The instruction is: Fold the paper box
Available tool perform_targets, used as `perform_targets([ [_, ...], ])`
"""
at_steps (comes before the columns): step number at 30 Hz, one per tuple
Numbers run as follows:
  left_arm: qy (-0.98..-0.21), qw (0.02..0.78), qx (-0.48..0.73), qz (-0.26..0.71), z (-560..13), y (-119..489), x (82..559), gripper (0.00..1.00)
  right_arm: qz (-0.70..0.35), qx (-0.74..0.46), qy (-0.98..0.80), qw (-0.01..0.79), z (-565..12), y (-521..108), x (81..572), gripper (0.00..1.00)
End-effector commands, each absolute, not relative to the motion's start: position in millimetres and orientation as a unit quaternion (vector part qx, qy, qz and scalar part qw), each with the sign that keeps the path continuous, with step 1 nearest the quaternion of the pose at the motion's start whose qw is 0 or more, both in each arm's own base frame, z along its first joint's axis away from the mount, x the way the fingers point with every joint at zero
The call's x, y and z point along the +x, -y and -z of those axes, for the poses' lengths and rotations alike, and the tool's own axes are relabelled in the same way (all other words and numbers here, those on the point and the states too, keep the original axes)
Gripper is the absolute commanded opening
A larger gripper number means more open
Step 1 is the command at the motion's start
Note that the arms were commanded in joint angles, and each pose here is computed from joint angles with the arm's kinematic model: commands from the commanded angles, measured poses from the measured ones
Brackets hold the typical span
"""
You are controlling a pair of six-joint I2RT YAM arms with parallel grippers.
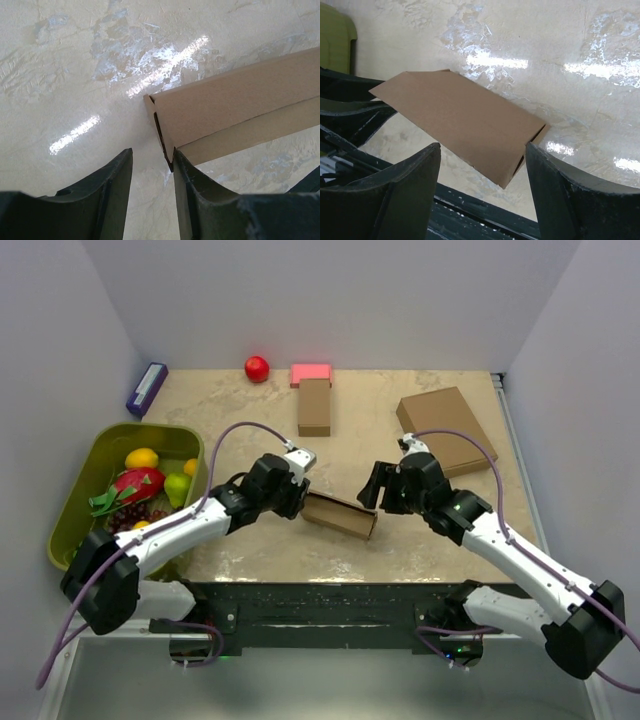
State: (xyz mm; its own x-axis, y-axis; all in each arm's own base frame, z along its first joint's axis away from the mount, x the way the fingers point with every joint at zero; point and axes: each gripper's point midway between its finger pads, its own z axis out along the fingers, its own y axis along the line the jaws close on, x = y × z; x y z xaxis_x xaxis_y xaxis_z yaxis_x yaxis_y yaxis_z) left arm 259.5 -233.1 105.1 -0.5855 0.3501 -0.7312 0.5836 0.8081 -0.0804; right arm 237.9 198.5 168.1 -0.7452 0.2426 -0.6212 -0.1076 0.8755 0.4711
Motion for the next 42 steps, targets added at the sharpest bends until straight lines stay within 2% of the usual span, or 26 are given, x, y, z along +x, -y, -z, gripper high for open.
perform_targets([
  [1,-0.871,0.385,0.253,0.170,-117.5,239.8,273.3,0.43,-0.267,0.046,-0.889,0.370,-175.5,-207.9,247.8,0.73],
  [10,-0.860,0.389,0.257,0.208,-128.7,255.2,273.7,0.46,-0.262,0.054,-0.885,0.382,-178.2,-204.3,251.3,0.77],
  [13,-0.852,0.404,0.259,0.211,-137.9,253.9,273.9,0.51,-0.258,0.058,-0.885,0.384,-178.5,-201.0,250.0,0.77],
  [17,-0.841,0.423,0.259,0.216,-150.6,250.7,272.4,0.63,-0.248,0.069,-0.883,0.392,-179.9,-193.0,248.9,0.77],
  [21,-0.830,0.438,0.259,0.228,-166.0,249.0,269.1,0.69,-0.241,0.083,-0.879,0.402,-182.2,-185.7,248.4,0.77],
  [31,-0.822,0.477,0.174,0.259,-201.3,246.8,292.3,0.68,-0.235,0.128,-0.866,0.423,-175.7,-172.6,249.9,0.75],
  [42,-0.816,0.490,0.116,0.283,-194.6,262.8,330.9,0.68,-0.226,0.148,-0.861,0.430,-165.1,-169.2,256.0,0.74],
])
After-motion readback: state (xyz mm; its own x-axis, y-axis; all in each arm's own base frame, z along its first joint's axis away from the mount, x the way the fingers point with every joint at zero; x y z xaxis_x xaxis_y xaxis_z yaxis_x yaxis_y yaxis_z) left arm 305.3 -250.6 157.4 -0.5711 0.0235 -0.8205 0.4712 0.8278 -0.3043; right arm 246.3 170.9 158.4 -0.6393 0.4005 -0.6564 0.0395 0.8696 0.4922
